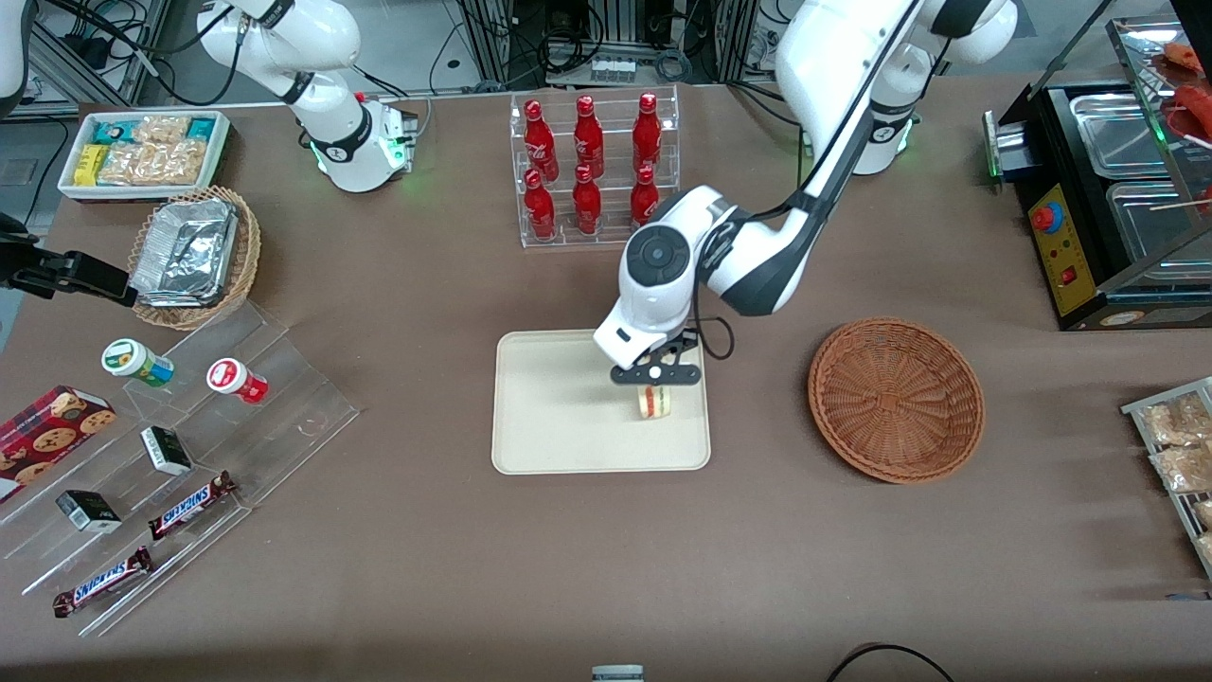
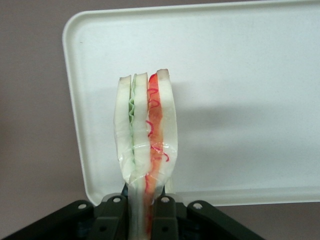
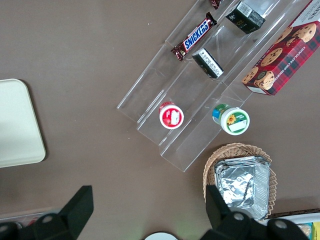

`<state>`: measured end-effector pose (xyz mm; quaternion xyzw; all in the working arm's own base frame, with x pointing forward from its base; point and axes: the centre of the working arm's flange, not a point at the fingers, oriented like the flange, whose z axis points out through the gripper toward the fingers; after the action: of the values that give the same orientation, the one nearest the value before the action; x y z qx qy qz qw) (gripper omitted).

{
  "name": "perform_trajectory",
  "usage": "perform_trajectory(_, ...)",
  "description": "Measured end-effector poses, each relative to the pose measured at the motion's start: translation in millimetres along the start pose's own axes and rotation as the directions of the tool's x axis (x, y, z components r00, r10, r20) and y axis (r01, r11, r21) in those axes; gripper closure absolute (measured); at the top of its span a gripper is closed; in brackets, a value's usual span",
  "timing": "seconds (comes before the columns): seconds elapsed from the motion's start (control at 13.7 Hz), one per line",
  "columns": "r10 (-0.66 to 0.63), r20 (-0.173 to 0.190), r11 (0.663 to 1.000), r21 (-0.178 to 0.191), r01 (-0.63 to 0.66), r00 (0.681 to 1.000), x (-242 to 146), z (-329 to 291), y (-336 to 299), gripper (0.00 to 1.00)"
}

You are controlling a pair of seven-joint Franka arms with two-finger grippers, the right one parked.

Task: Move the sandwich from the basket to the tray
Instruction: 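Lower the sandwich onto the tray and open the left gripper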

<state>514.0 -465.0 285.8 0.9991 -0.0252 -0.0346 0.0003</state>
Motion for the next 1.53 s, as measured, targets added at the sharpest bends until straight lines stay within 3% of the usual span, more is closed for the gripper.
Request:
perform_trajectory(0.58,0.110,0.054,0.994,-0.012,-0.109,0.993,4,33,-1,0.82)
perform_trajectory(1.31,0.080,0.037,0.997,-0.022,-0.079,0.996,22,51,-12,0.82)
perform_trajectory(1.53,0.079,0.024,0.996,-0.030,-0.078,0.997,23,50,-11,0.59)
